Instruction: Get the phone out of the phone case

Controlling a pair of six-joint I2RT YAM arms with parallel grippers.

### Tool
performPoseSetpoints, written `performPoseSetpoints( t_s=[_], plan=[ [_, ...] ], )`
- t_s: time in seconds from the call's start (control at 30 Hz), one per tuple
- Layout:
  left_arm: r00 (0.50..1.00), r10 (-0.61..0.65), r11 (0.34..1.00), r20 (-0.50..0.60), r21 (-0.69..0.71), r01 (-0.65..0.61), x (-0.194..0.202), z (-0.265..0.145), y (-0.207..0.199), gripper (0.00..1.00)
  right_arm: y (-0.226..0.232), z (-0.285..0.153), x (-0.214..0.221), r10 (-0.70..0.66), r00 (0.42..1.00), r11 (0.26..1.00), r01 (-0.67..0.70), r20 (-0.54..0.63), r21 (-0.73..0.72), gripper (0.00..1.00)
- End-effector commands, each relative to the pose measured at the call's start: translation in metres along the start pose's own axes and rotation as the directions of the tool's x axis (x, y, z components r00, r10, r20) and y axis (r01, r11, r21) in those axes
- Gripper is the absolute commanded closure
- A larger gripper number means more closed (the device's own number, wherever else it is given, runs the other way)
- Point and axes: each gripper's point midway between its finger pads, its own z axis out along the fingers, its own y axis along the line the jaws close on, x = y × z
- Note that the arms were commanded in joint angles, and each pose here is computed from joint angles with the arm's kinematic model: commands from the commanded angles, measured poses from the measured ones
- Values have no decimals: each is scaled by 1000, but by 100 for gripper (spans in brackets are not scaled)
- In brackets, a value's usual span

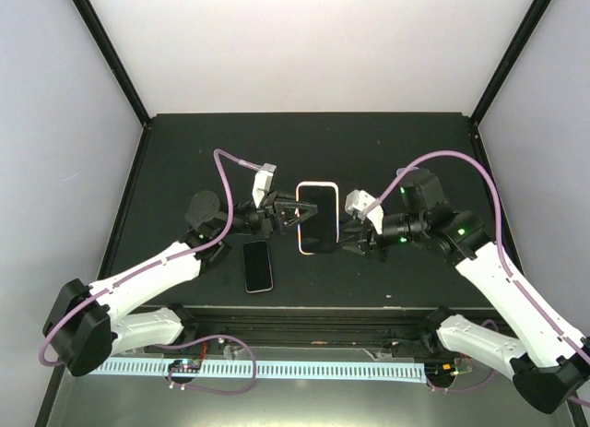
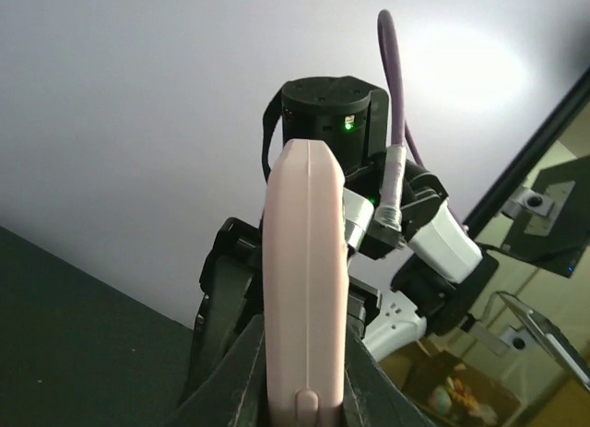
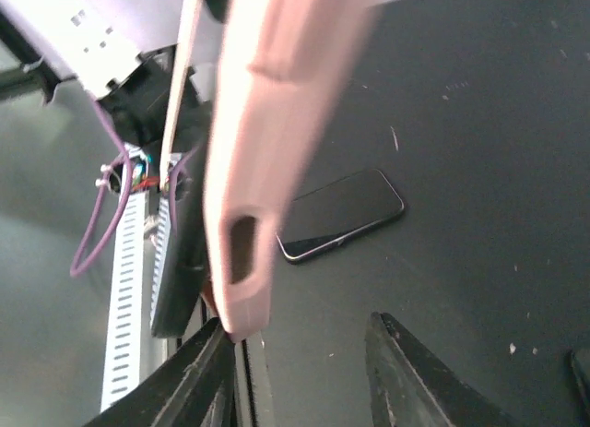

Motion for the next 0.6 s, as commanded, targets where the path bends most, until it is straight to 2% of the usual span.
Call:
performPoseSetpoints(
  t_s=[0.0,0.13,0.27,0.47,0.57],
  plan=[
    [999,7,988,-34,152,-1,11,2,-43,99,-65,-13,-62,43,973,969,-96,226,229,59],
    [1000,-2,990,-19,142,5,17,1,-37,98,-77,-23,-73,135,946,961,-197,295,193,52],
    [1000,-13,993,-26,120,16,25,2,-28,98,-80,-28,-80,194,926,964,-241,325,109,45],
    [997,-14,995,-73,93,21,42,8,-13,98,-57,-26,-90,202,925,979,-191,322,-68,32],
    [996,-17,1000,-89,23,19,49,8,4,98,-41,-28,-93,197,924,976,-154,327,-152,29]
  ],
)
